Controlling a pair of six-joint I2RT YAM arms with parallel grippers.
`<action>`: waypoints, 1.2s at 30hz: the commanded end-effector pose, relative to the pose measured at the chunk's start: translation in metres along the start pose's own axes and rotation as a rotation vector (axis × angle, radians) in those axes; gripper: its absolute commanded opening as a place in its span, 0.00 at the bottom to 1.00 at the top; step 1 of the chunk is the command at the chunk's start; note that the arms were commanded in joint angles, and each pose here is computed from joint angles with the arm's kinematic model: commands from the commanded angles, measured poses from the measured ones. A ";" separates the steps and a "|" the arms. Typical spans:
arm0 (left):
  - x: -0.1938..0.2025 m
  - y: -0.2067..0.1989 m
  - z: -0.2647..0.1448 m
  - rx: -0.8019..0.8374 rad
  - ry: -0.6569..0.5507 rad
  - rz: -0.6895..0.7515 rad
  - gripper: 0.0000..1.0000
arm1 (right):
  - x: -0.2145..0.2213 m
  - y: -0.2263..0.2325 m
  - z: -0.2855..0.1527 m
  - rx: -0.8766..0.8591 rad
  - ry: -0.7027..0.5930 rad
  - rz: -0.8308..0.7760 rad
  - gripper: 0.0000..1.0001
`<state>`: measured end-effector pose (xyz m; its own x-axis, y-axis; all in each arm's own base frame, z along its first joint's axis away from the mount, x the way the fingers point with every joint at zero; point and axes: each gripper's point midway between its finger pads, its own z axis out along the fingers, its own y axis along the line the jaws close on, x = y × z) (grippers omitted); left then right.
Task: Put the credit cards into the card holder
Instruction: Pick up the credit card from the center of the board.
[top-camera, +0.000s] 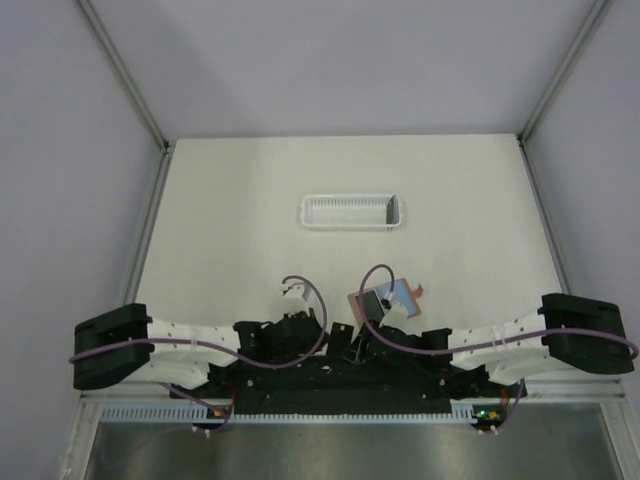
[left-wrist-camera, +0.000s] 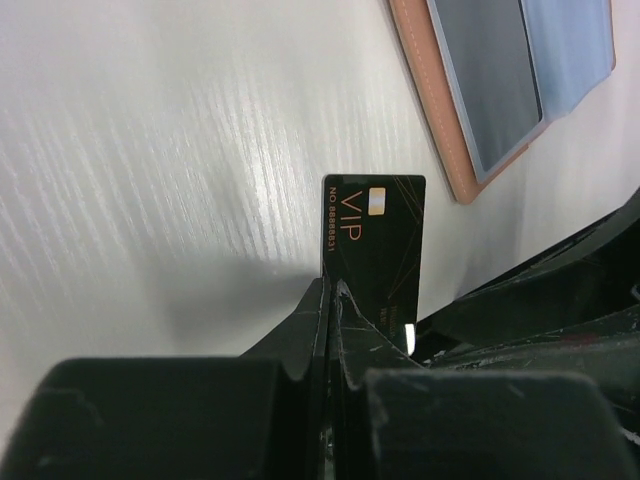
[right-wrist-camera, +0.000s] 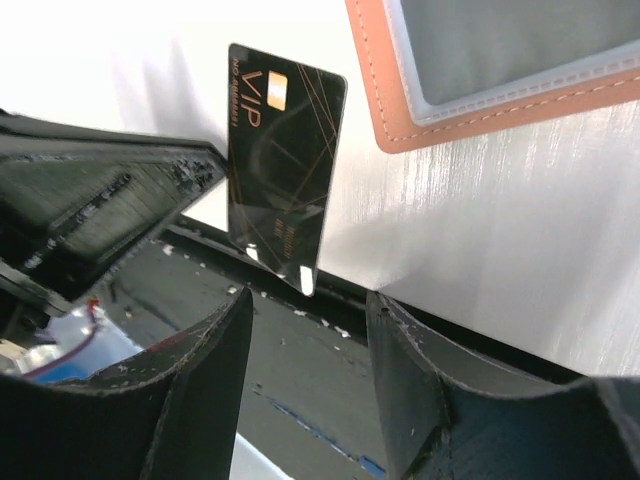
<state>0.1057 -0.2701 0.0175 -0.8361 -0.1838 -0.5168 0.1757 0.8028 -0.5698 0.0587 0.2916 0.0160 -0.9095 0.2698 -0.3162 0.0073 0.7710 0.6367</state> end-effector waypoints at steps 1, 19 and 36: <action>0.032 0.044 -0.005 -0.144 0.096 0.045 0.00 | -0.002 0.005 0.000 -0.101 -0.032 0.112 0.50; 0.036 0.042 -0.009 -0.182 0.077 0.045 0.00 | -0.011 -0.012 0.001 -0.099 -0.086 0.120 0.00; -0.083 -0.029 -0.099 0.147 -0.306 -0.038 0.66 | -0.059 0.077 -0.067 -0.439 -0.216 -0.157 0.00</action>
<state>0.1104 -0.2226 0.1028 -0.7139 -0.3728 -0.5928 0.1656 0.7326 -0.6602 0.0771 0.2966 0.0912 -0.8315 0.3109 -0.4604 -0.1994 0.6065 0.7697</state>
